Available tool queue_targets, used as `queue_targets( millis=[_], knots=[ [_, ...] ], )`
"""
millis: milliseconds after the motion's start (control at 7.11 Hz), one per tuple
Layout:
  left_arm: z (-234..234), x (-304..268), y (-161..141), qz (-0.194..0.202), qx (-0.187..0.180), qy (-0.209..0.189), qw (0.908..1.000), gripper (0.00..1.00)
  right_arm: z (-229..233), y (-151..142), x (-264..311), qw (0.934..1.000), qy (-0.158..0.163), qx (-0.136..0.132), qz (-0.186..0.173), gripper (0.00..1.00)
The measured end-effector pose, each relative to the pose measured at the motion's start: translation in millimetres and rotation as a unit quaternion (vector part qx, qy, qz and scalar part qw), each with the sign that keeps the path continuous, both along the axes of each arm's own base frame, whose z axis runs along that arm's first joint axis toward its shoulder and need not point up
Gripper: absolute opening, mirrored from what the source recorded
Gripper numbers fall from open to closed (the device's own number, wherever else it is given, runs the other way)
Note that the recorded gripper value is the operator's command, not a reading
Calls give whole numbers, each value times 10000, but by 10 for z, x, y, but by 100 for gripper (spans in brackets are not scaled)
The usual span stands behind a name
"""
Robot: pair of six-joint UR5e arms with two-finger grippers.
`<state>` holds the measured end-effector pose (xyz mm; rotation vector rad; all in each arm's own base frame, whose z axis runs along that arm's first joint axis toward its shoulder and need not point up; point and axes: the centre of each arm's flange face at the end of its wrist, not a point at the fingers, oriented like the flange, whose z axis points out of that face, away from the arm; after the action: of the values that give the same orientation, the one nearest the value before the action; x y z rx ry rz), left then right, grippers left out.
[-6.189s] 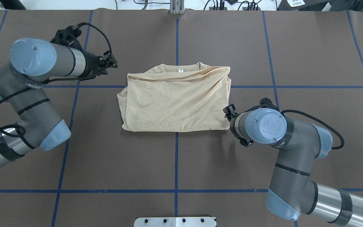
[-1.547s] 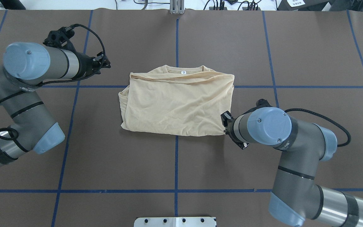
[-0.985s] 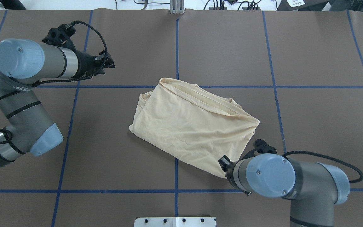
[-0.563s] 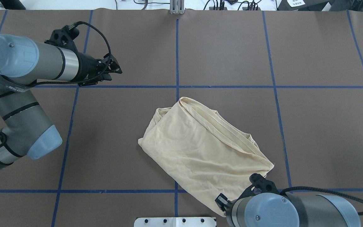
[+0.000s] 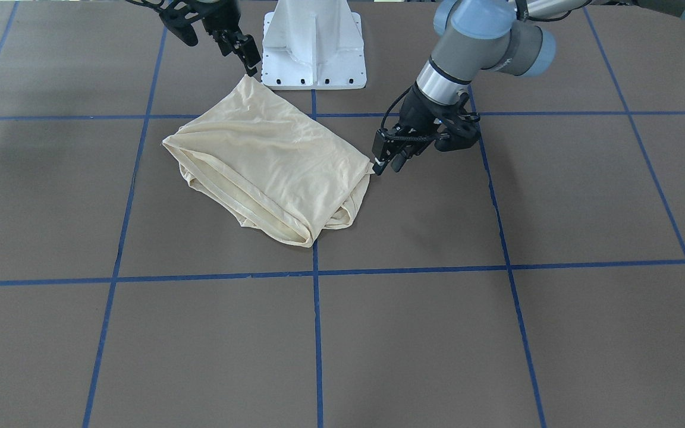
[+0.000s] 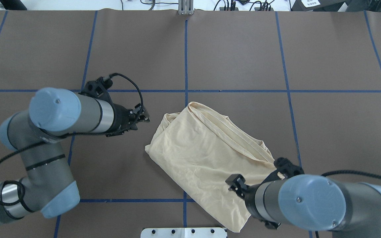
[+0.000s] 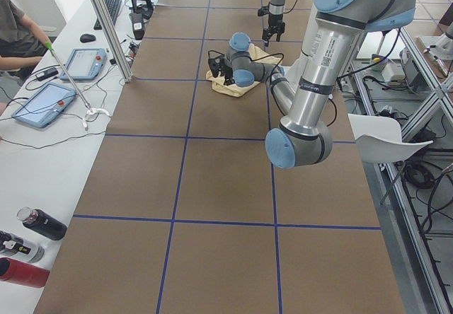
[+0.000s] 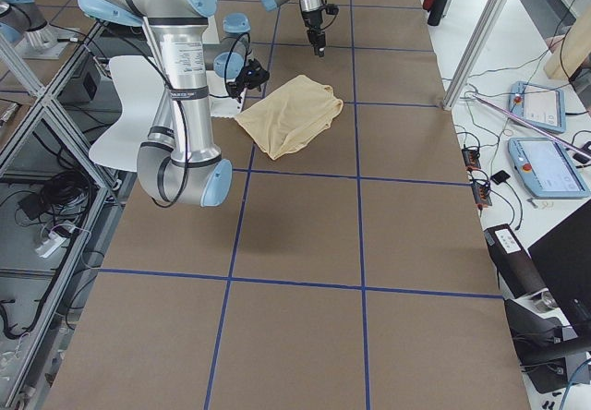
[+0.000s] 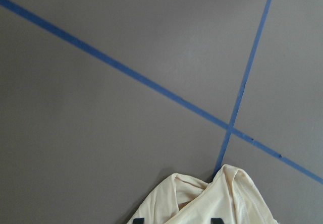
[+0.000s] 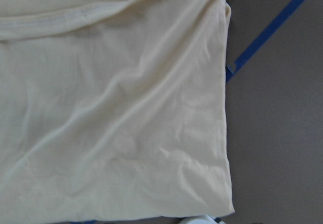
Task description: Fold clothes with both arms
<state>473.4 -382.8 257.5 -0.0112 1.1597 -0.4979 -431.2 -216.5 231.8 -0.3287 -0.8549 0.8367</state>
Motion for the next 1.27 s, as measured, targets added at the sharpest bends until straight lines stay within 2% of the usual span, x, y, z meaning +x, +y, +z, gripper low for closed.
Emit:
queue_targets(
  millis=[281,563,703,844,985,1266],
  knots=[
    [214,407,315,123,-103,-236,9996,53,-9,-833,281,9976,95,340,598,100],
    [268,597,499,219,-228,-275,9991,51,59,-1450,317,9941,343,500,901,100],
    [292,664,560,273,-260,-296,9989,44,84,-1570,321,9933,407,517,954,100],
    [303,703,578,297,-271,-311,9987,5,97,-1610,323,9930,434,520,970,100],
    [299,735,577,306,-272,-312,9987,0,113,-1624,321,9929,454,516,973,100],
    [283,748,557,305,-198,-191,9992,0,143,-1630,322,9927,487,506,977,100]
  ],
)
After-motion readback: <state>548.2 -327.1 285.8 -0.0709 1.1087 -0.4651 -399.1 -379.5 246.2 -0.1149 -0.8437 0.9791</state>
